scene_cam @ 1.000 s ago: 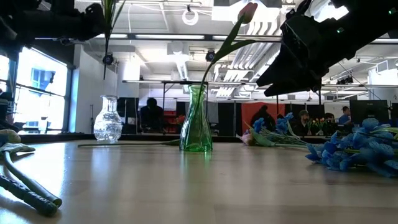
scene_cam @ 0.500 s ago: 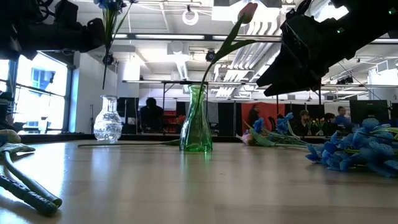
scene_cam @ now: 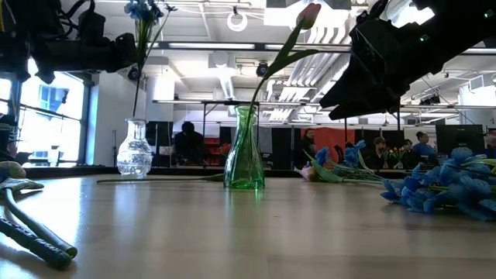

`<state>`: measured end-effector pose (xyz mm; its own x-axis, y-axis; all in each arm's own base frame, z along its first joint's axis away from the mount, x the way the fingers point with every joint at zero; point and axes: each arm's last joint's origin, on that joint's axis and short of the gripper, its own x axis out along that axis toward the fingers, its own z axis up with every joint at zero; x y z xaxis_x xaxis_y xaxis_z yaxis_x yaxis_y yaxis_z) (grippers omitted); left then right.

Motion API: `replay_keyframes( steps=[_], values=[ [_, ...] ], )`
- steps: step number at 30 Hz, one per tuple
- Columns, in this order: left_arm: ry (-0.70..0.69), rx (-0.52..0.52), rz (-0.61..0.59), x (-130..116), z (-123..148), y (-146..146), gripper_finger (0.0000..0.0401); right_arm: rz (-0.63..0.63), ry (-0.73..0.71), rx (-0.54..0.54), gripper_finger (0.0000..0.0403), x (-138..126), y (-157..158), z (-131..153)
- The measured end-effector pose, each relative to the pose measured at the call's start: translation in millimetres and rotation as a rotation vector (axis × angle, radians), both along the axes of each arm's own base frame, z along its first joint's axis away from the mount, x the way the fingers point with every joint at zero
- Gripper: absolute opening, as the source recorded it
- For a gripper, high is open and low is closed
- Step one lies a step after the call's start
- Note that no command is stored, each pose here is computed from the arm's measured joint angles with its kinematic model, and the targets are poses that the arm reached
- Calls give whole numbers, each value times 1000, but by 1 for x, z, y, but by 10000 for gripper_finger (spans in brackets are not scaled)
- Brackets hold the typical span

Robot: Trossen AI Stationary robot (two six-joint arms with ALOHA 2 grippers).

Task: Sort flowers into vase by color
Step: Put the blue flowers into the transparent vase

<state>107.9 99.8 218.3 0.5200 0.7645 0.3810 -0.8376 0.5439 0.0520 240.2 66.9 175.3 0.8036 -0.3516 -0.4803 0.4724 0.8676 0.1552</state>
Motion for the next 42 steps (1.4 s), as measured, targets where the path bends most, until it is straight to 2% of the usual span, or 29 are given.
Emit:
replay_keyframes(
  steps=[12, 22, 37, 42],
  values=[
    [57, -48, -21, 8, -12, 9, 1, 0, 0, 0, 252, 0, 0, 0],
    [113, -116, 18, 9, -20, 11, 2, -2, -2, 2, 252, 0, 0, 0],
    [176, -193, 29, 10, -30, 13, 69, -2, -3, 3, 252, 0, 0, 0],
    [217, -260, 13, 11, -38, 13, 88, -2, -4, 4, 252, 0, 0, 0]
  ],
)
